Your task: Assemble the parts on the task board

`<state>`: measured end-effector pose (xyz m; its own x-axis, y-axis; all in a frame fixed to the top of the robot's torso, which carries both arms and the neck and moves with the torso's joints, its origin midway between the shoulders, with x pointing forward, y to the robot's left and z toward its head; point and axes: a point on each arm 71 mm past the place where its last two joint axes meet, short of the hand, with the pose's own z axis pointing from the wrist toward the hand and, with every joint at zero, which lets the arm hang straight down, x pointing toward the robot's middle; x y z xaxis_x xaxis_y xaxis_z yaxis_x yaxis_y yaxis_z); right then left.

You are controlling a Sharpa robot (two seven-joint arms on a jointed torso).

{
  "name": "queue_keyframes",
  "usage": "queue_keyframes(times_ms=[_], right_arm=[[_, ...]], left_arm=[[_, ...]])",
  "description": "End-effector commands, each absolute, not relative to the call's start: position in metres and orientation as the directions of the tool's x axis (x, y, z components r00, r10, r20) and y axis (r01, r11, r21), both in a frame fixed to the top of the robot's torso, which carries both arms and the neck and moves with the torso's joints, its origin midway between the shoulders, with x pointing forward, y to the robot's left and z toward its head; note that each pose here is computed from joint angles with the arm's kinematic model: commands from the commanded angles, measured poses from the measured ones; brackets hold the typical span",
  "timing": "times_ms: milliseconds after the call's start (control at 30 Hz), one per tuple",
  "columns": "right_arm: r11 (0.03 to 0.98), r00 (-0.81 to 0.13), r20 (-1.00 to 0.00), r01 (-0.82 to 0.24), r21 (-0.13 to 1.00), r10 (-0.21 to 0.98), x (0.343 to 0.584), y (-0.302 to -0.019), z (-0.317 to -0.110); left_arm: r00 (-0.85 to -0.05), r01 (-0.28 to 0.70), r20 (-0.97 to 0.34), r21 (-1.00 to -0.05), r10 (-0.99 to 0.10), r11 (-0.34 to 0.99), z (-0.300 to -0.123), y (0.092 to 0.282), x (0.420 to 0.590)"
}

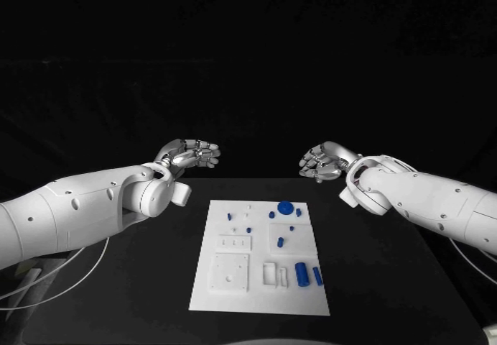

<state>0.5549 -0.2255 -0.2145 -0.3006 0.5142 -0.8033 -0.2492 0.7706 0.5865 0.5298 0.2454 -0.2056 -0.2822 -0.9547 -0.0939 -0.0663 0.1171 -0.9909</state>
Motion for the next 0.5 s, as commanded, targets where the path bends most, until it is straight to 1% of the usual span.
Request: queue_keyframes(times_ms=[33, 167, 333, 500], right_arm=[[0.844, -0.271, -0.896, -0.321, 0.429, 0.352, 0.553, -0.219, -0.216], [0.866, -0.257, -0.915, -0.321, 0.383, 0.310, 0.554, -0.217, -0.223], [0.889, -0.231, -0.929, -0.294, 0.350, 0.290, 0.557, -0.224, -0.233], [0.898, -0.217, -0.942, -0.309, 0.314, 0.255, 0.557, -0.215, -0.235]], left_arm=[[-0.322, -0.058, -0.078, -0.993, -0.944, 0.101, -0.202, 0.239, 0.523], [-0.335, -0.060, -0.064, -0.994, -0.940, 0.089, -0.201, 0.237, 0.517], [-0.367, -0.041, -0.038, -0.997, -0.930, 0.057, -0.197, 0.229, 0.512], [-0.361, -0.038, -0.038, -0.998, -0.932, 0.056, -0.195, 0.231, 0.512]])
